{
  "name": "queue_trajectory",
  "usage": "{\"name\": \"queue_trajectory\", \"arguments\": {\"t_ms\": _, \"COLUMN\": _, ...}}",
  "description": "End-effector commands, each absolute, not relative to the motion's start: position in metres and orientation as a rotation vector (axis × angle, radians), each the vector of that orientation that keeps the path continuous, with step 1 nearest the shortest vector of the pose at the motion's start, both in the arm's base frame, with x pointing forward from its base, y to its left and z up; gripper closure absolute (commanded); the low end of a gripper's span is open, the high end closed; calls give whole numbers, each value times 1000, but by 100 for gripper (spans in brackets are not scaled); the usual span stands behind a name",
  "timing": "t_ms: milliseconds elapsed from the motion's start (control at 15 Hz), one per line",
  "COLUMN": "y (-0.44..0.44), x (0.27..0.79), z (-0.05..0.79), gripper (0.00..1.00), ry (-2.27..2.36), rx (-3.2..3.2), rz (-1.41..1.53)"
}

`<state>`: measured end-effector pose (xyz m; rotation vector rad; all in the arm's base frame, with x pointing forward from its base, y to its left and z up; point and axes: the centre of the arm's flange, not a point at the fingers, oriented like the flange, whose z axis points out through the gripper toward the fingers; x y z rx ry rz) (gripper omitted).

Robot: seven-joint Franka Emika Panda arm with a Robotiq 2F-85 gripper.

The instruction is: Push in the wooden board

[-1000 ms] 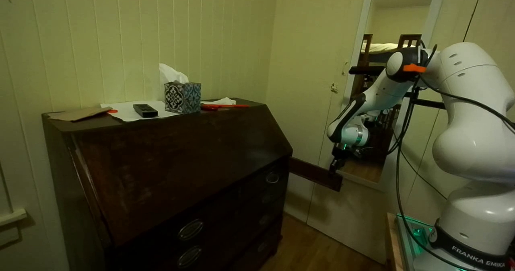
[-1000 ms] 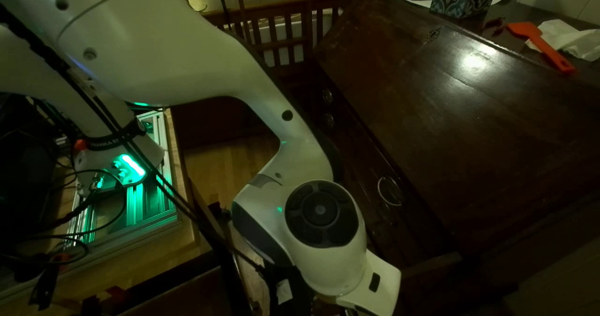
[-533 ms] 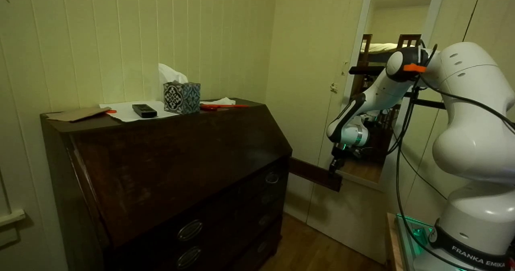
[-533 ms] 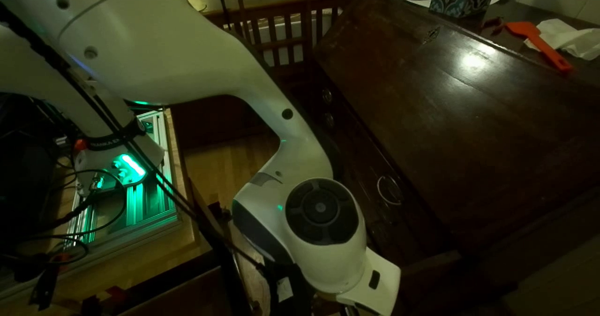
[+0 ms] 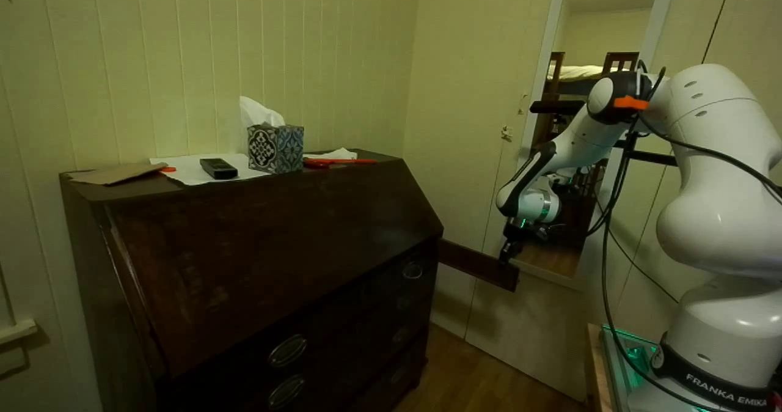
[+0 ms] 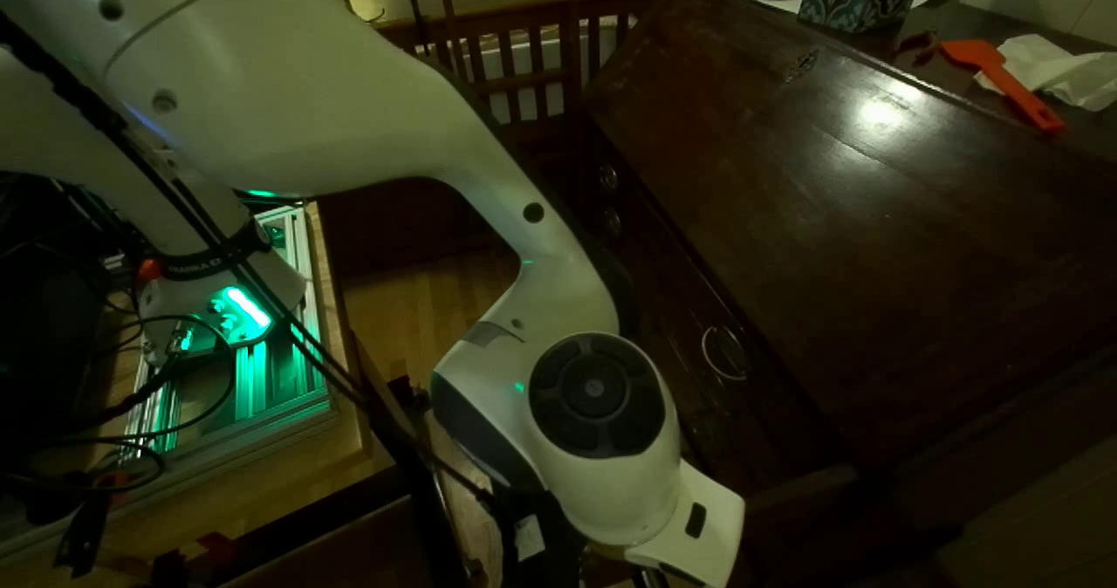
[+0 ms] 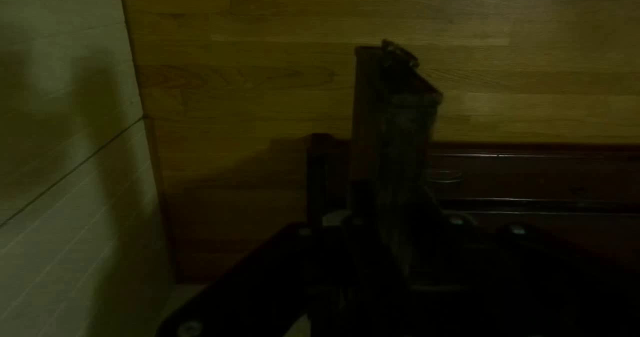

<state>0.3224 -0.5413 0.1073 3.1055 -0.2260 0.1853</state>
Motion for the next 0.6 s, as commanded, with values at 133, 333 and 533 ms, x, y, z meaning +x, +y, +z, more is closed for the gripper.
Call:
{"name": "queue_trajectory", "arguments": {"t_ms": 133, "y": -545, "x": 318, "z": 106, "gripper": 77, "ry": -249, "rx": 3098, "rz": 184}}
{"name": "queue_trajectory", "arguments": {"t_ms": 333, "y": -544, "x": 318, "z": 105, "gripper": 77, "ry": -251, "rx": 3099, "rz": 183}}
{"name": "queue_trajectory", "arguments": {"t_ms": 533, "y": -545, "x": 321, "z": 101, "gripper": 94, "ry": -235, "rx": 3094, "rz": 192}}
